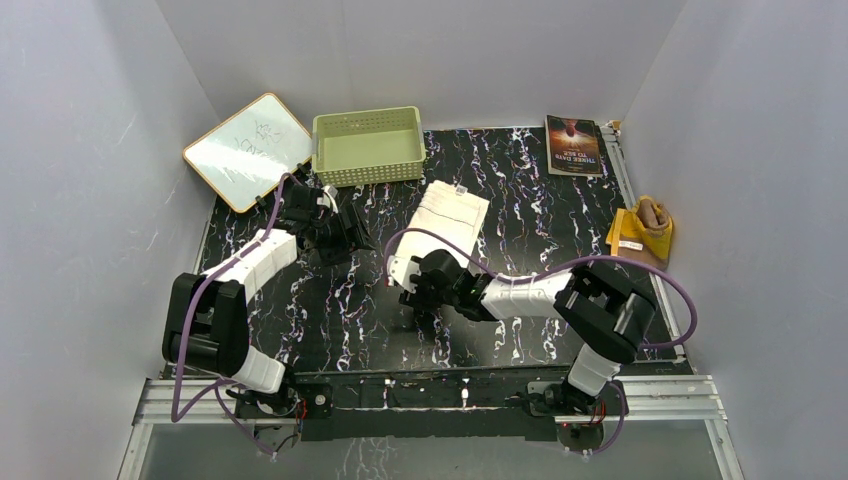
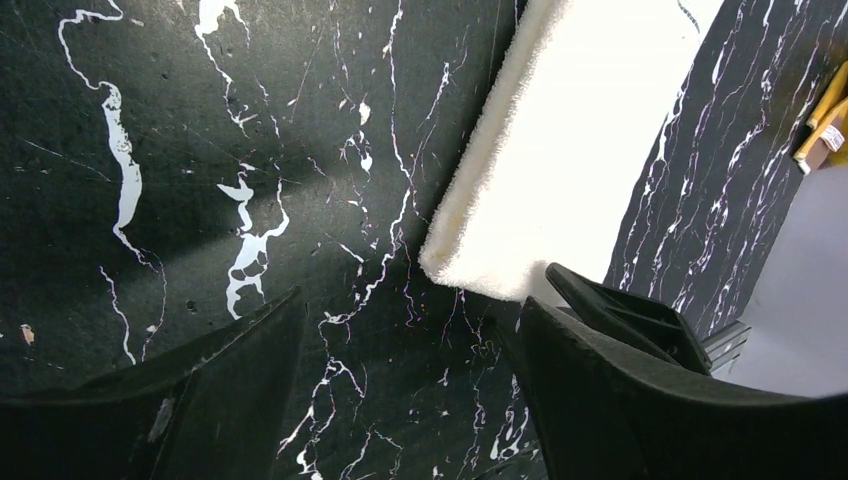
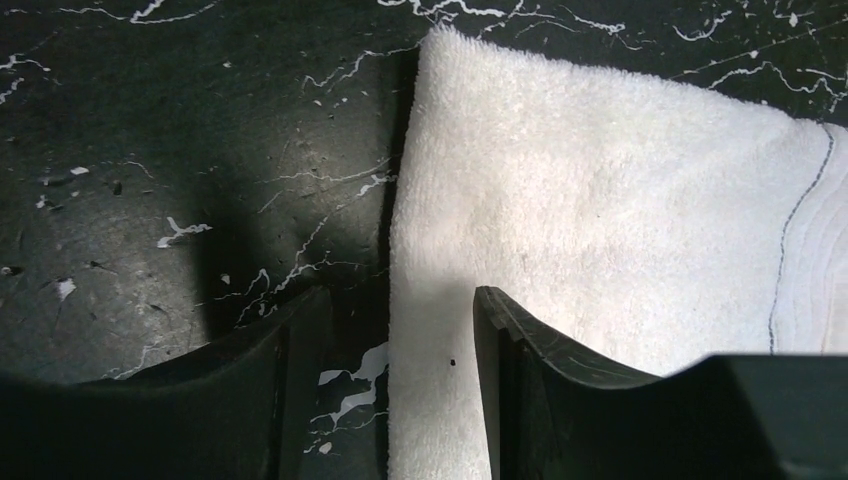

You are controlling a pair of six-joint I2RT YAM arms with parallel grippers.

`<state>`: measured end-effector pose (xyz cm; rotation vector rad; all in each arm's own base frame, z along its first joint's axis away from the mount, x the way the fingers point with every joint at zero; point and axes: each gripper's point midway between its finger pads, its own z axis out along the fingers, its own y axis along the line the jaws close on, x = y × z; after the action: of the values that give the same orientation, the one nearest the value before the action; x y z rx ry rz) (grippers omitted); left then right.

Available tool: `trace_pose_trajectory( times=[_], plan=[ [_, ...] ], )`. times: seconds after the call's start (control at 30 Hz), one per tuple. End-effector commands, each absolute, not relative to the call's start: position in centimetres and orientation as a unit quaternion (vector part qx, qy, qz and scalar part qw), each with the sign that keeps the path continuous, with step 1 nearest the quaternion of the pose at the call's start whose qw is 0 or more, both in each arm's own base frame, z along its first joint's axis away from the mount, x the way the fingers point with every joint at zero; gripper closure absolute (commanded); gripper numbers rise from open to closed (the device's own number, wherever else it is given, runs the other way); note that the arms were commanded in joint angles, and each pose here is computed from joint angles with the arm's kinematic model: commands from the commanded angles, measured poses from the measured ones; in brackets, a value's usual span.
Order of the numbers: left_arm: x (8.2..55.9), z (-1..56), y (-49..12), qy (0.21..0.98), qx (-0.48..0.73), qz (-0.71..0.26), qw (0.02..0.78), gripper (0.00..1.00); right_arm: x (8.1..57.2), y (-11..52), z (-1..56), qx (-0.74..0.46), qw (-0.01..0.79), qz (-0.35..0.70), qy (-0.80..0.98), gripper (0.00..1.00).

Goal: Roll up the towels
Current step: Roll the towel at the center of the board.

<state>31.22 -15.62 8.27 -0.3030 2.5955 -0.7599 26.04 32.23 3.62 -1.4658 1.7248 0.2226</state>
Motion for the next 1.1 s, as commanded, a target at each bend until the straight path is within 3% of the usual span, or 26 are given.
trace_pose_trajectory(
  times=[0.0, 0.27, 0.47, 0.63, 0.83, 1.07],
  plan=[
    [30.3, 8.1, -15.5, 0.936, -0.098, -0.276, 0.196, 0.23, 27.5, 32.1, 4.7, -0.568, 0.447, 0.062, 0.689, 0.48],
    [29.6, 7.5, -15.0, 0.943, -0.088, -0.262, 0.185, 0.23, 28.7, 30.7, 2.8, -0.545, 0.422, 0.027, 0.725, 0.56],
    [28.7, 7.4, -14.7, 0.945, -0.088, -0.258, 0.182, 0.23, 28.1, 31.8, 3.4, -0.544, 0.403, 0.061, 0.734, 0.83],
    [27.7, 7.8, -14.8, 0.942, -0.081, -0.267, 0.184, 0.23, 23.7, 34.4, 6.5, -0.545, 0.362, 0.199, 0.729, 1.00],
    [27.3, 8.4, -14.9, 0.940, -0.078, -0.274, 0.185, 0.23, 20.7, 35.1, 9.7, -0.488, 0.301, 0.346, 0.742, 1.00],
    [27.8, 9.7, -15.6, 0.933, -0.075, -0.296, 0.191, 0.23, 21.9, 34.7, 13.7, -0.395, 0.303, 0.454, 0.739, 1.00]
  ],
)
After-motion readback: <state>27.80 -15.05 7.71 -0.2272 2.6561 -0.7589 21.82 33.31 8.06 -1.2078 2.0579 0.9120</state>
